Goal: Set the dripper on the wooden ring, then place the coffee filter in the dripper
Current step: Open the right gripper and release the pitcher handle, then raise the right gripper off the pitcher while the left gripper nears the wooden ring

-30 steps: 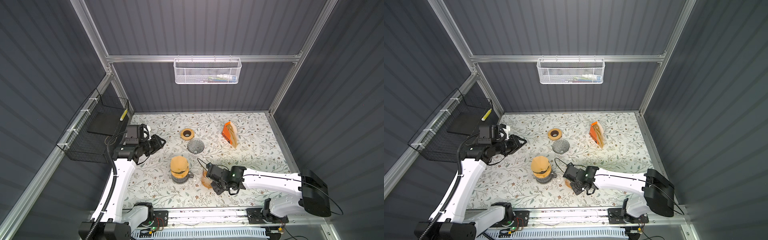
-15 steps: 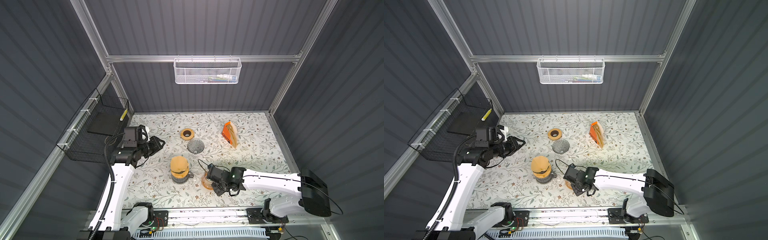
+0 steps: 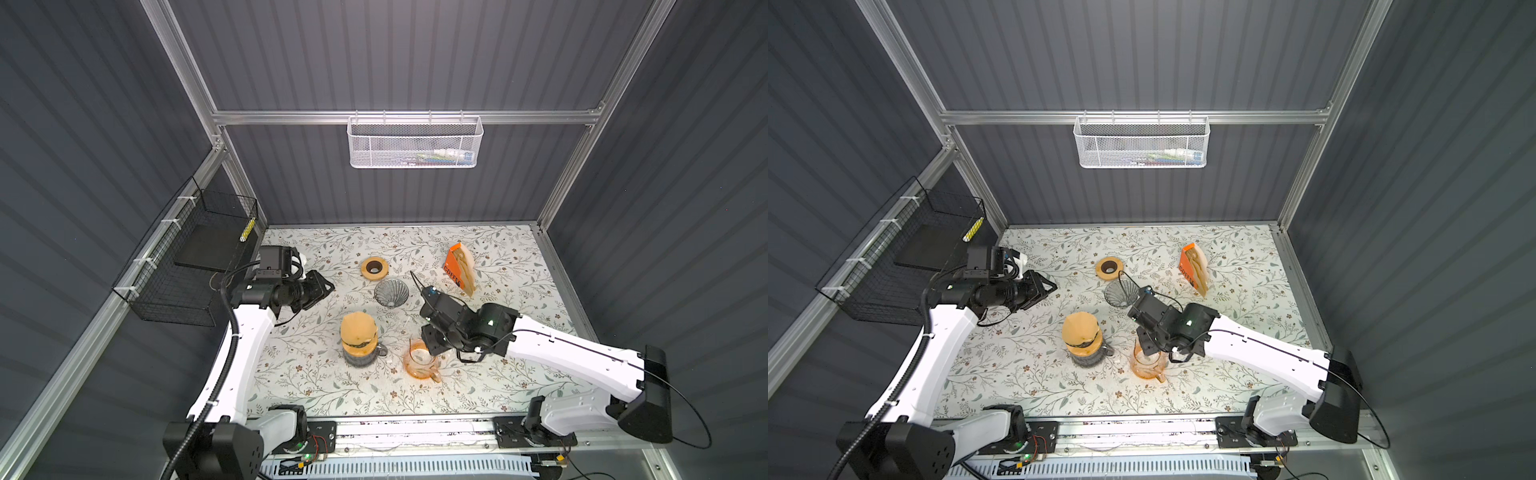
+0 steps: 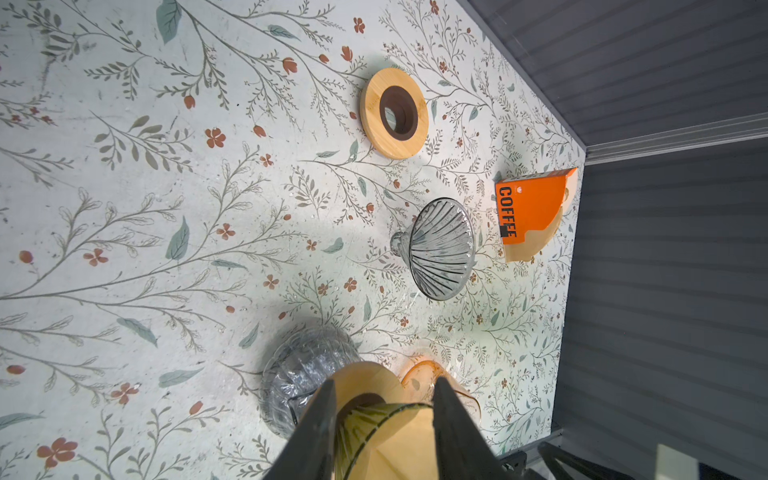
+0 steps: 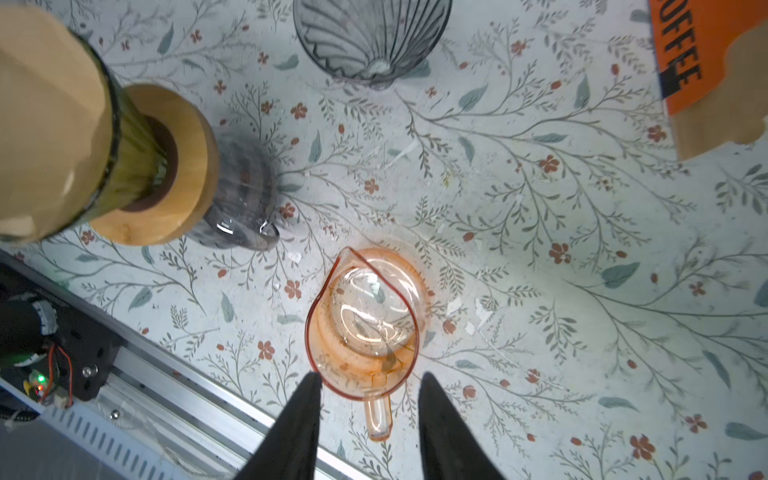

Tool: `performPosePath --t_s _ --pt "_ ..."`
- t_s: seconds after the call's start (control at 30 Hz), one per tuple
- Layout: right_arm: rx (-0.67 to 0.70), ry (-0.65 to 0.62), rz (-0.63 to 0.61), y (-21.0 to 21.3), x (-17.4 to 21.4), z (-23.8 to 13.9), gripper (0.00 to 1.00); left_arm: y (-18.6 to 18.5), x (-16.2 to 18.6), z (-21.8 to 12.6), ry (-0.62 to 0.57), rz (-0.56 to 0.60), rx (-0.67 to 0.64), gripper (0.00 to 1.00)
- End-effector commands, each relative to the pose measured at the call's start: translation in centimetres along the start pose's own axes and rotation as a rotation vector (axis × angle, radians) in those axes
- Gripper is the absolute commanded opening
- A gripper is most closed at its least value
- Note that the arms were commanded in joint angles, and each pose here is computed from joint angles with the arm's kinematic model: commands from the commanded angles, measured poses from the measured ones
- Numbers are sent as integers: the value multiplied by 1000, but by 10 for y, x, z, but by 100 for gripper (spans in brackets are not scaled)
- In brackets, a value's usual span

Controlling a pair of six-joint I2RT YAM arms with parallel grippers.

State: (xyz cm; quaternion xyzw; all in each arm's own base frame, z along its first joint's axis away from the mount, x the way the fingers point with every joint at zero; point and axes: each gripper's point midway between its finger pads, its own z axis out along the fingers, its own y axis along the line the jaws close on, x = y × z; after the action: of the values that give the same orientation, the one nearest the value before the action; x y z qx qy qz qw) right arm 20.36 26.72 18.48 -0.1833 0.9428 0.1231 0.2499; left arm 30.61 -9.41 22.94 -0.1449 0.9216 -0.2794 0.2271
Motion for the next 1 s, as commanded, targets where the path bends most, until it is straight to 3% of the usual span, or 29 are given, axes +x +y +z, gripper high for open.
performPosePath --t_s 0.0,0.4,0.67,0.97 --pt "-35 -43 27 -6 -23 -7 42 -6 -9 7 7 60 -9 39" --pt "-85 -91 97 -26 -87 9 43 -8 -17 75 127 138 -124 42" --pt "-129 -83 116 -27 -103 25 44 -6 -51 125 179 181 -199 51" --pt "-166 -61 171 -37 -113 40 44 6 -80 190 238 226 -284 53"
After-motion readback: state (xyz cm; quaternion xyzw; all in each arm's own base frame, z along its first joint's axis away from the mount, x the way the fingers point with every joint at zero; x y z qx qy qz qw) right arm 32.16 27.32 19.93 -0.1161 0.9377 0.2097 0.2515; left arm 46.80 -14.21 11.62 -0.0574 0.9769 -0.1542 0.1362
